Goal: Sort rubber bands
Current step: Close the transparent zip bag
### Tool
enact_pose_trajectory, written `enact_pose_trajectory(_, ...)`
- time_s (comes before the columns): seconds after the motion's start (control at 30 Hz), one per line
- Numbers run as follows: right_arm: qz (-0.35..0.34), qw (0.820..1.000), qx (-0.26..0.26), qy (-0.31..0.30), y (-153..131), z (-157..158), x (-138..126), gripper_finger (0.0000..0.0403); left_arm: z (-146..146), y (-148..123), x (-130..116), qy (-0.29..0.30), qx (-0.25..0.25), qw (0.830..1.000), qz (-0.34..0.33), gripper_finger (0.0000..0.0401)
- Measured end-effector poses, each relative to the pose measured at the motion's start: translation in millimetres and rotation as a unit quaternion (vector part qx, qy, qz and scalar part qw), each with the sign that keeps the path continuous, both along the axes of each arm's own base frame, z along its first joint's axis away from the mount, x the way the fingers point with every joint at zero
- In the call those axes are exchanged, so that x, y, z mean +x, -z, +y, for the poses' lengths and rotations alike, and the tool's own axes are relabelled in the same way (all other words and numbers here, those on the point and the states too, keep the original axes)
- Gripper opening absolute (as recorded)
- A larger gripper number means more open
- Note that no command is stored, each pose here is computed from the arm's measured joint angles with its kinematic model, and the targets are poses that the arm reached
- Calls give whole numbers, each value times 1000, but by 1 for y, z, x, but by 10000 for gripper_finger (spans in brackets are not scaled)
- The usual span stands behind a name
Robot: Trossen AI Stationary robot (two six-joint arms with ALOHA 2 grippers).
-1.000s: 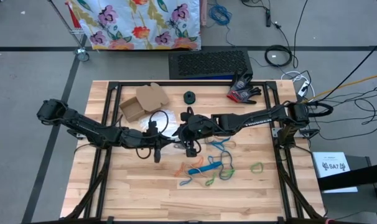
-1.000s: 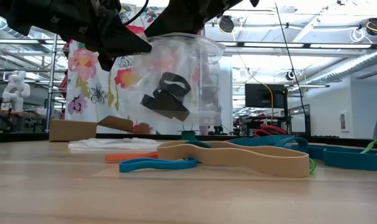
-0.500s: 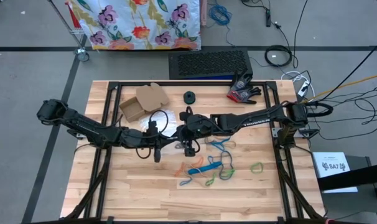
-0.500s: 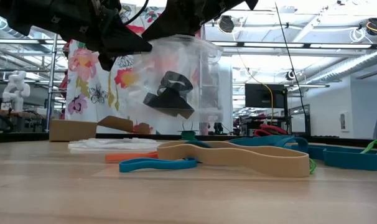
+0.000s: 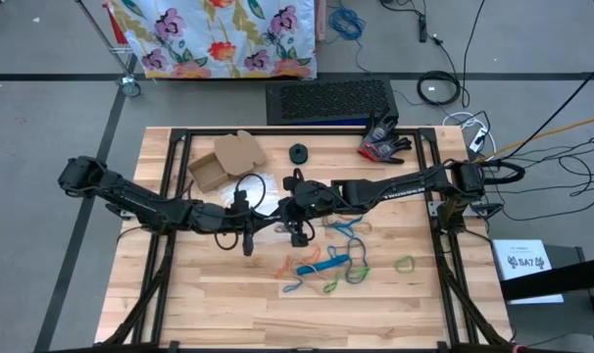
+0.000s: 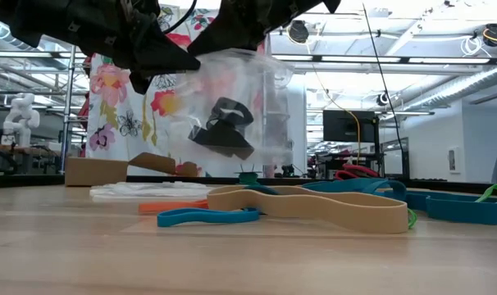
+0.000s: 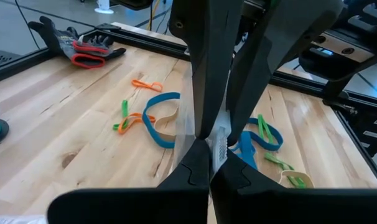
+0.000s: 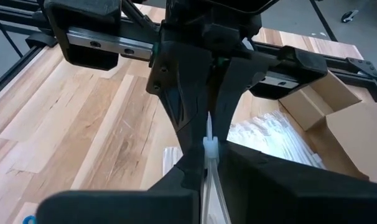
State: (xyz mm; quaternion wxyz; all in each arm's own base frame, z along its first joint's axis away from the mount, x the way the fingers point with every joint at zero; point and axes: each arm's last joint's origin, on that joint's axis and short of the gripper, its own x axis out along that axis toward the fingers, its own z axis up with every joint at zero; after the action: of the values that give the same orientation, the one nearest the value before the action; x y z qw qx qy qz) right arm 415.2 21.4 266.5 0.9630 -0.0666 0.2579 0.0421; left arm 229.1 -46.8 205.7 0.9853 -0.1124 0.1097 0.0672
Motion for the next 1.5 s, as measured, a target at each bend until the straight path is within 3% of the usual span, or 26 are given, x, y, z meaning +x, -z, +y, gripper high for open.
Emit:
enact_pose_trajectory(0.83,104,994,27,23,16,0,-12,18,2,5,-1,-17,10,1000,23,0)
enact_pose_trajectory(1.33,218,973,57,49,30,1,-29,18,9,-17,-18,-65,25,998,-12,0)
enact_pose_trajectory(1.5,226,970,69,49,30,3,-30,18,10,-22,-22,-67,25,997,-17,0)
